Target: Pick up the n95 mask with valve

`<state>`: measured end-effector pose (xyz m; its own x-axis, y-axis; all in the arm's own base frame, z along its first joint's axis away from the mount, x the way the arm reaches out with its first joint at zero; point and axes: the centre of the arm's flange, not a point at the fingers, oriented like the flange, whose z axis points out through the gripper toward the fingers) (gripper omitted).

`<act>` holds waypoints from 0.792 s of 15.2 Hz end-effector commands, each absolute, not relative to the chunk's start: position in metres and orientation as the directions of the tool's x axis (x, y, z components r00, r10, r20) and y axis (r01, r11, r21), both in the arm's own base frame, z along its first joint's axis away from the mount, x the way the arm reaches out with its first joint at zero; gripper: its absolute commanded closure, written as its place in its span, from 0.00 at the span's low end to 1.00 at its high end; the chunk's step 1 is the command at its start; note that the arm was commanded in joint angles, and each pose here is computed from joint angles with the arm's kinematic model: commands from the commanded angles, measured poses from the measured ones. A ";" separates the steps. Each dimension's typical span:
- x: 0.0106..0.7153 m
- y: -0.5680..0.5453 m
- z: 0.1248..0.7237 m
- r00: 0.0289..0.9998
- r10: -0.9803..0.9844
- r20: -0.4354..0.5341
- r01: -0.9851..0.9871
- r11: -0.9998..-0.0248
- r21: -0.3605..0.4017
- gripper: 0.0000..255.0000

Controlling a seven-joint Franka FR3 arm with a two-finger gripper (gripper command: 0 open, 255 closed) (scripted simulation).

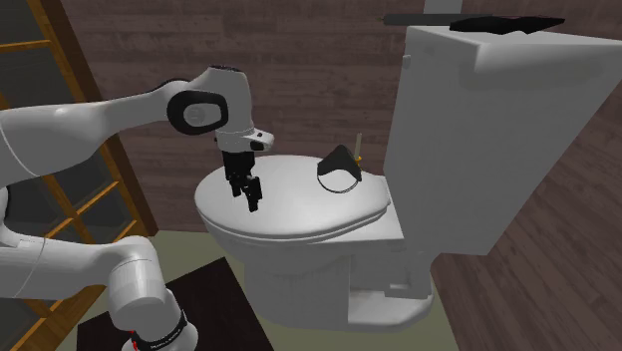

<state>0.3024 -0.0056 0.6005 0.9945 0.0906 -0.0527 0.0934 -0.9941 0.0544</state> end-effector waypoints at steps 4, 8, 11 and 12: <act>0.338 0.000 0.598 0.999 -0.034 -0.030 -0.033 -0.999 0.027 0.00; 0.385 0.001 0.596 0.980 -0.201 -0.005 -0.201 -0.980 -0.015 0.00; 0.421 -0.003 0.595 0.947 -0.322 0.009 -0.322 -0.946 -0.048 0.00; 0.433 -0.006 0.595 0.932 -0.362 0.012 -0.361 -0.931 -0.060 0.00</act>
<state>0.4211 -0.0061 0.5957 0.9480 -0.3181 0.0088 -0.3174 -0.9472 -0.0462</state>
